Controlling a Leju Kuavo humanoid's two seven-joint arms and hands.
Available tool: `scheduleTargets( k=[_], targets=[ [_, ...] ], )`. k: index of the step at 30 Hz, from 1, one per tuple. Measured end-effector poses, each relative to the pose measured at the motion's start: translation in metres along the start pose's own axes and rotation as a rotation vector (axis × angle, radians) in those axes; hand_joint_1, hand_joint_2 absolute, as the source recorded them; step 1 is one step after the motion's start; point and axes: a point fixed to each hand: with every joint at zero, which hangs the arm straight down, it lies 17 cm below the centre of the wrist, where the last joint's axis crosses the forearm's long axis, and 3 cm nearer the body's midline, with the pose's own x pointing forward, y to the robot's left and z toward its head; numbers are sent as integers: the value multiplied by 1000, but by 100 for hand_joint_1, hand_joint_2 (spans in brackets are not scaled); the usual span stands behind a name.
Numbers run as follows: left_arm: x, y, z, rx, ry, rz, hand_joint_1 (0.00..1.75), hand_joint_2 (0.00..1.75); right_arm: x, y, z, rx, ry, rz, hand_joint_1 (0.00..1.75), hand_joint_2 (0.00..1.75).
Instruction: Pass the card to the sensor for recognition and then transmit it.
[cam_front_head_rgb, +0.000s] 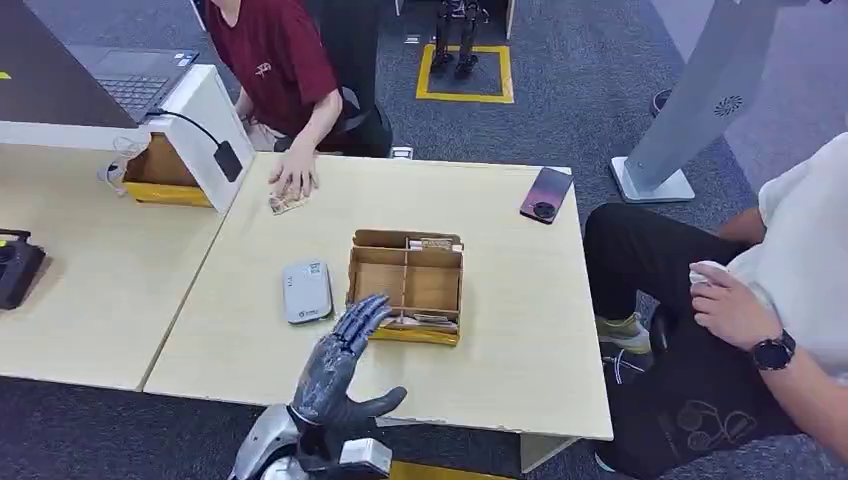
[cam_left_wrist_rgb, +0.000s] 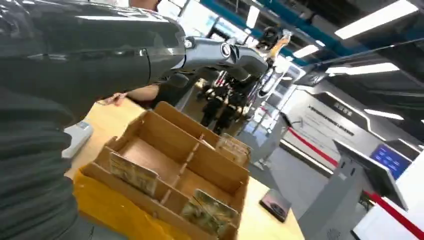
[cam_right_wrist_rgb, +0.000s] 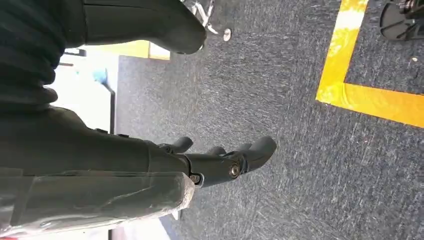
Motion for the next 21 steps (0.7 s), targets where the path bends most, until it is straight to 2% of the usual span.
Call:
scheduleTargets(
  k=[4,10,15,21],
  targets=[
    [12,-11,-2,-21,-57,-128,0,175,1,0,0,0,-3,1,0,175],
    [4,-39,-3,-109,-106,-415,0,175,3,-1,0,-2,-9,18,0,175],
    [-20,-42,-8,-124,-33,-484,0,175,4,-1,0,-2,-17,33,0,175],
    [-62,-37,-11,-125,109,-510,0,175,5,-1,0,-1,-19,37,0,175]
  ],
)
